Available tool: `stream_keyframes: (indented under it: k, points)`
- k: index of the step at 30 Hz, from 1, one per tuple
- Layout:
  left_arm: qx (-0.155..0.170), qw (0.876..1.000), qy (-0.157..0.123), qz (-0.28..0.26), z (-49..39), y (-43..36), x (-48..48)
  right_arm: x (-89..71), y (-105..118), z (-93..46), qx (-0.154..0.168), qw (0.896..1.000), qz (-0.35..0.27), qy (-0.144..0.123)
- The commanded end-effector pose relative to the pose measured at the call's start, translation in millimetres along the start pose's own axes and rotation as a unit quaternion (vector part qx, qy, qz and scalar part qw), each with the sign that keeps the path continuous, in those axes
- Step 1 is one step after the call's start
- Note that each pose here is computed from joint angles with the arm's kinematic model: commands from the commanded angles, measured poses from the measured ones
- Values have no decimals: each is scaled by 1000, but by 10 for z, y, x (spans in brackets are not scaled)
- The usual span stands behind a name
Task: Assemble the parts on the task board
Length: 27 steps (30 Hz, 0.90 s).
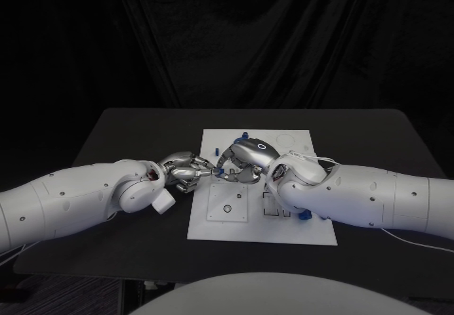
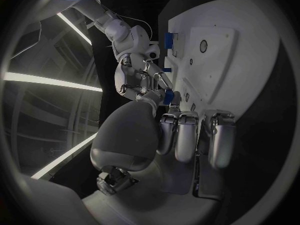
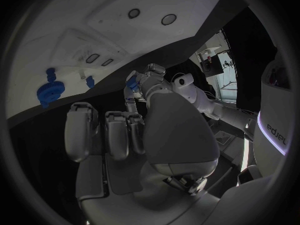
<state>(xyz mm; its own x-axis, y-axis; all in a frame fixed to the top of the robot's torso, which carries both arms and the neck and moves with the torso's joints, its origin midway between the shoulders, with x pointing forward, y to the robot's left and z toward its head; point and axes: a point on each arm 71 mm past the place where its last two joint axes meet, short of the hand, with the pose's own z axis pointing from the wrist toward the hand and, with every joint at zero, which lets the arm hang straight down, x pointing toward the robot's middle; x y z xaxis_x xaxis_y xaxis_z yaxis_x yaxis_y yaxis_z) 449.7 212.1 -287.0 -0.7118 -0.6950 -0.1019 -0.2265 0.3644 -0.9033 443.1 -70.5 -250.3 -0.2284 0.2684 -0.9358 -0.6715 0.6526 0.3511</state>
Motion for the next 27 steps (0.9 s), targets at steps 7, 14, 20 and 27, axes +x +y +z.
stream_keyframes:
  k: [7, 14, 20, 27]
  points:
    - [9, 1000, 13, -5, 10, -2, 33, 6, 30, 13, -4, 1000, 0, 8]
    - [6, 1000, 16, -5, 18, 4, 43, 20, 38, 30, -5, 1000, 0, 14]
    - [6, 1000, 15, -5, 21, 9, 38, 31, 36, 29, -5, 1000, -1, 22]
    - [3, 1000, 13, -5, 18, 22, 24, 30, 14, 2, 0, 1000, -1, 26]
